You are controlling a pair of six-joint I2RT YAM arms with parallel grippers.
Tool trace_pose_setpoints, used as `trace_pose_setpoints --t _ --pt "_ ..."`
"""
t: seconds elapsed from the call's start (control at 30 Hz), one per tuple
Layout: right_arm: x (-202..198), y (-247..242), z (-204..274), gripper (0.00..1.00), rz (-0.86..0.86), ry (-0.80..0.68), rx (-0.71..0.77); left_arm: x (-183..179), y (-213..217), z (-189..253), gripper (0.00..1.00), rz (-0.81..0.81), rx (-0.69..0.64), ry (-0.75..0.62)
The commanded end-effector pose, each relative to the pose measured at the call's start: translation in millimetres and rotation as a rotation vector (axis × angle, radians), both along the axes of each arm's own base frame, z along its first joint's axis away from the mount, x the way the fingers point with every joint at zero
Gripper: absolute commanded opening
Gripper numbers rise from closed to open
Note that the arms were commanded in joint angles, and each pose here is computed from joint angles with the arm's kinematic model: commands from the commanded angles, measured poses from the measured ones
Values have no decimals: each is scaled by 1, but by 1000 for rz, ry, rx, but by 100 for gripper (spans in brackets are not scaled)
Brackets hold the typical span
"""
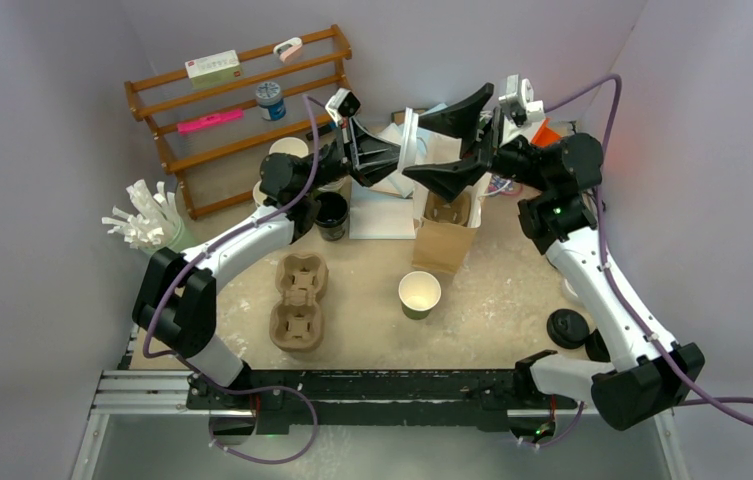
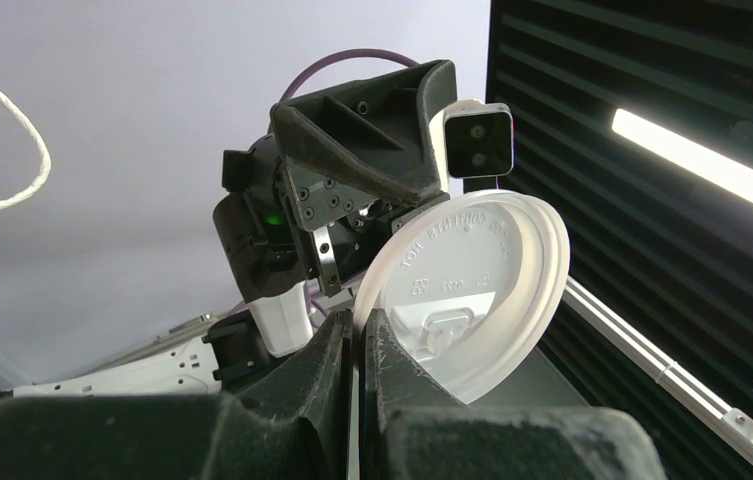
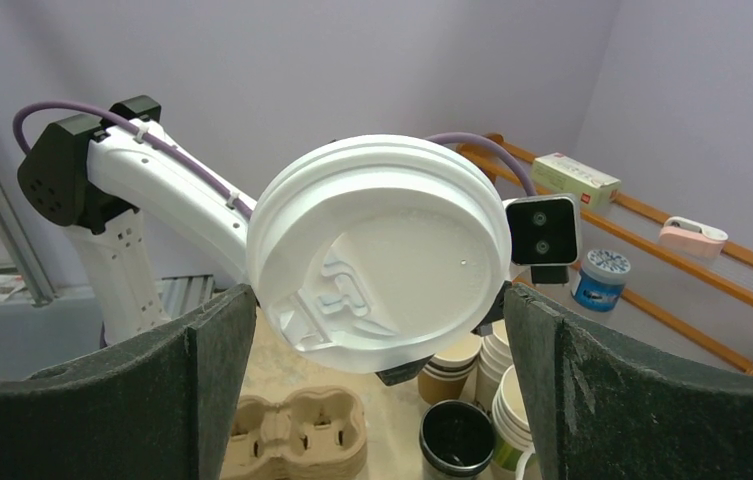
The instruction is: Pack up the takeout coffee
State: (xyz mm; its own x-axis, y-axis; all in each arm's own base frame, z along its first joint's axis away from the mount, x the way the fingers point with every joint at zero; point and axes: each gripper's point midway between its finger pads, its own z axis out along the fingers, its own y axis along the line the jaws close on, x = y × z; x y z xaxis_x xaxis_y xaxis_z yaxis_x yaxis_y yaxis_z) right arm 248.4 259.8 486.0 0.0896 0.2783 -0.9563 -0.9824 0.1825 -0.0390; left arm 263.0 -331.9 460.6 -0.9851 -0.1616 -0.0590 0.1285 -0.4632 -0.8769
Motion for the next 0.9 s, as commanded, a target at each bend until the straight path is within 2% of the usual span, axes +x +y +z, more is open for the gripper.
trace_pose_setpoints --t 0.0,0.33,0.67,0.7,0.8,0.87 --pt "-6 1 11 93 24 -50 20 -14 13 28 2 -119 -60 130" --pt "-4 2 9 86 26 -34 21 -14 14 25 5 -123 -60 135" --pt "-2 1 8 77 13 -32 17 -15 14 20 13 -128 -62 145" --pt "-2 1 8 77 10 -30 18 -15 14 20 15 -127 -62 146" --pt "0 0 7 77 -3 -26 18 -13 16 18 34 -117 -69 152" --pt "1 -1 6 77 -17 -16 15 -11 19 18 42 -103 -79 153"
